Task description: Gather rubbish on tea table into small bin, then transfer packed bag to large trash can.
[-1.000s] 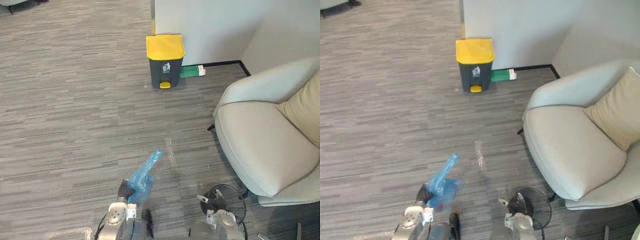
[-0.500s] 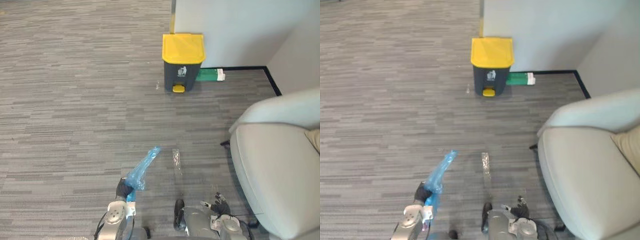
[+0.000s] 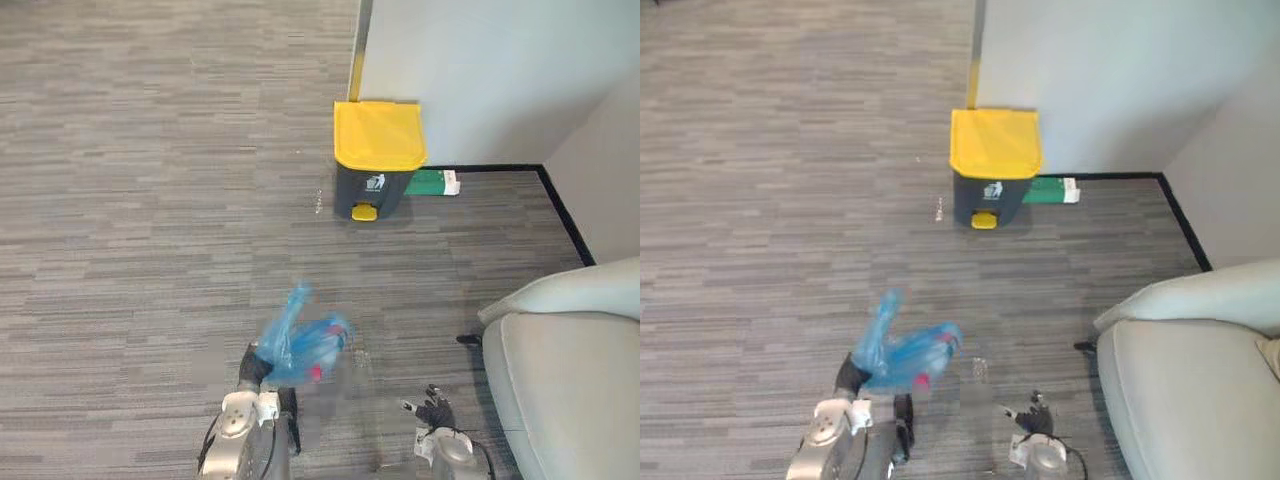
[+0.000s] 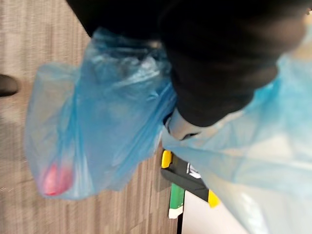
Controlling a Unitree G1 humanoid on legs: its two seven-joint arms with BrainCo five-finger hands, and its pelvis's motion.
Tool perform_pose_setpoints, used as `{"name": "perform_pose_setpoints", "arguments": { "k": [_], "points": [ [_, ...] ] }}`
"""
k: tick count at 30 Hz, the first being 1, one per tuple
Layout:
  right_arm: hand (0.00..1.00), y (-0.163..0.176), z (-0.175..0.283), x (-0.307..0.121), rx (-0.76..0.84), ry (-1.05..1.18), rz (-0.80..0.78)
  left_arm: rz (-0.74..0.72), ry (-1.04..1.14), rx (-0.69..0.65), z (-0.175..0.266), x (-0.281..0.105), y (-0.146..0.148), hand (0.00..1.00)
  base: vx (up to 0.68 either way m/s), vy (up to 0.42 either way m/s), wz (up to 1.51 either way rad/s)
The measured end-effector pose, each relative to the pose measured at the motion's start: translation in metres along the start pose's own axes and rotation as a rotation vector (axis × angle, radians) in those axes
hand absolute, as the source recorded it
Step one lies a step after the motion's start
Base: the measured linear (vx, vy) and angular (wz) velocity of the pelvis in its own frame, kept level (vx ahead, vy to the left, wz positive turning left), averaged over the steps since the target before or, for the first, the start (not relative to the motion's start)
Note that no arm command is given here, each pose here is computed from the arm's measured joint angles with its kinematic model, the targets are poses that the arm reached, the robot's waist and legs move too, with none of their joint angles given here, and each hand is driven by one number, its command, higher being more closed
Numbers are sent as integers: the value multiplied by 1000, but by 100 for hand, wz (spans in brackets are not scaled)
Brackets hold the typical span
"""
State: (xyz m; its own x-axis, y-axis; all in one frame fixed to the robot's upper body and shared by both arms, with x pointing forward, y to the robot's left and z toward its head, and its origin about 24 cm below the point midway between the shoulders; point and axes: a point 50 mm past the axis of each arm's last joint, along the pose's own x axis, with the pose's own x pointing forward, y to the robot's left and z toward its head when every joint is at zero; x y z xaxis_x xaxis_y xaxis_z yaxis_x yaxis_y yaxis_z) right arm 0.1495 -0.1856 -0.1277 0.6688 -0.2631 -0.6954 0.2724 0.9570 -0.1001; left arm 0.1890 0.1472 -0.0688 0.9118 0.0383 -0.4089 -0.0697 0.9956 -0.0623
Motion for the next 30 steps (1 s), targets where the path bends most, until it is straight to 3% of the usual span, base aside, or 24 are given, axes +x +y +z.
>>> {"name": "perform_pose_setpoints", "arguments": {
  "k": [12,21,30],
  "points": [
    [0,-2,-8,-2,-34,25,11,33,35,88,-7,-2,24,100,457,-27,25],
    [0,-13,5,-3,-44,-41,-10,27,37,15,-9,-3,9,100,399,-172,3],
    [0,-21,11,3,-32,-46,-49,-20,28,-16,-7,-1,-6,100,340,102,-59]
  ]
}}
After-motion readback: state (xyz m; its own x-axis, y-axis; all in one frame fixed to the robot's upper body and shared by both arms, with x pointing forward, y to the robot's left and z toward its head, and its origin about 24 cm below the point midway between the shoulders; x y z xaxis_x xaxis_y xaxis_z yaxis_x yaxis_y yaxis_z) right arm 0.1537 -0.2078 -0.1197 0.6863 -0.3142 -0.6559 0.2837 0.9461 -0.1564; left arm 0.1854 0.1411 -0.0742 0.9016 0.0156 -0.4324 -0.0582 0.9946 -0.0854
